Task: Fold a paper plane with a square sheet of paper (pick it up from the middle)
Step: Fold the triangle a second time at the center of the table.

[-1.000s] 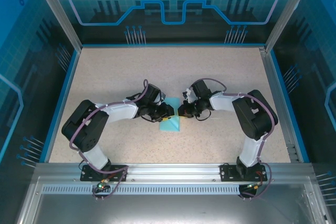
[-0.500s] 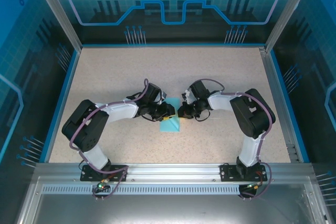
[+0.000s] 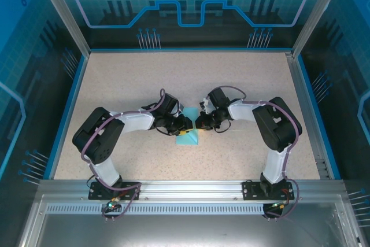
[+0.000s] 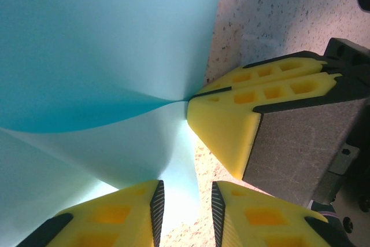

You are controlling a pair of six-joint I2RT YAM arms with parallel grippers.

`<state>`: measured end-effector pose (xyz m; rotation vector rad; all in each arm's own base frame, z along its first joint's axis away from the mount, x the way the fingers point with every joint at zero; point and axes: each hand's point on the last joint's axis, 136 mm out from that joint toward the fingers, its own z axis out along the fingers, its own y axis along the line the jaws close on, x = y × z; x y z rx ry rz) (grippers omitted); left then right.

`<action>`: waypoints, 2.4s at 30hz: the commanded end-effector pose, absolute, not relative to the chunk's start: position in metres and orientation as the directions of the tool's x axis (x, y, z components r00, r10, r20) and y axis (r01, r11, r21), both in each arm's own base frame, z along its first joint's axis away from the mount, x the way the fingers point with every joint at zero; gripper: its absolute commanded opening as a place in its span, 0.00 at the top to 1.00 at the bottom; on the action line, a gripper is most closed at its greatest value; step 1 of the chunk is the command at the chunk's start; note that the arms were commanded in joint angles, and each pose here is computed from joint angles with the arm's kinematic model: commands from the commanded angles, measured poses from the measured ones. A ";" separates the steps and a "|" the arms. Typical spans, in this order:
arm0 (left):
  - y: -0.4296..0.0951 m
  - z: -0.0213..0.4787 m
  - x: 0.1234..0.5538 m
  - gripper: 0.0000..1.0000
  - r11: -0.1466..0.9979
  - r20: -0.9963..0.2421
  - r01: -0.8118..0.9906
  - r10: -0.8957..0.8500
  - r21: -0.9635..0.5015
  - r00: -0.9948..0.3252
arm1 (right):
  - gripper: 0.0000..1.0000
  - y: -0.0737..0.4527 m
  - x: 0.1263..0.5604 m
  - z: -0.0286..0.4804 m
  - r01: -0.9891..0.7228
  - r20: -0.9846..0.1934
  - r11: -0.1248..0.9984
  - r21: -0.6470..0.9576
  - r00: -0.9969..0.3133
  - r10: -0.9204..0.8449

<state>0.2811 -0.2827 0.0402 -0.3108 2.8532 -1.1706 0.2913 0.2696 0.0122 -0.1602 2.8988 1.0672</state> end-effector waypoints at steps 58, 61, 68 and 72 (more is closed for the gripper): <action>-0.285 0.034 0.284 0.69 0.702 0.052 -0.165 -0.180 -0.692 -0.982 | 0.94 0.269 0.297 0.003 -0.132 -0.094 0.803 0.581 -0.991 -0.094; -0.285 0.031 0.284 0.69 0.705 0.059 -0.171 -0.181 -0.688 -0.982 | 0.95 0.269 0.297 0.002 -0.132 -0.096 0.807 0.576 -0.991 -0.093; -0.285 0.028 0.282 0.69 0.711 0.067 -0.177 -0.180 -0.680 -0.981 | 0.95 0.268 0.298 0.001 -0.131 -0.097 0.812 0.569 -0.991 -0.091; -0.283 0.022 0.281 0.69 0.723 0.084 -0.191 -0.183 -0.664 -0.980 | 0.96 0.268 0.298 0.001 -0.129 -0.096 0.814 0.567 -0.991 -0.091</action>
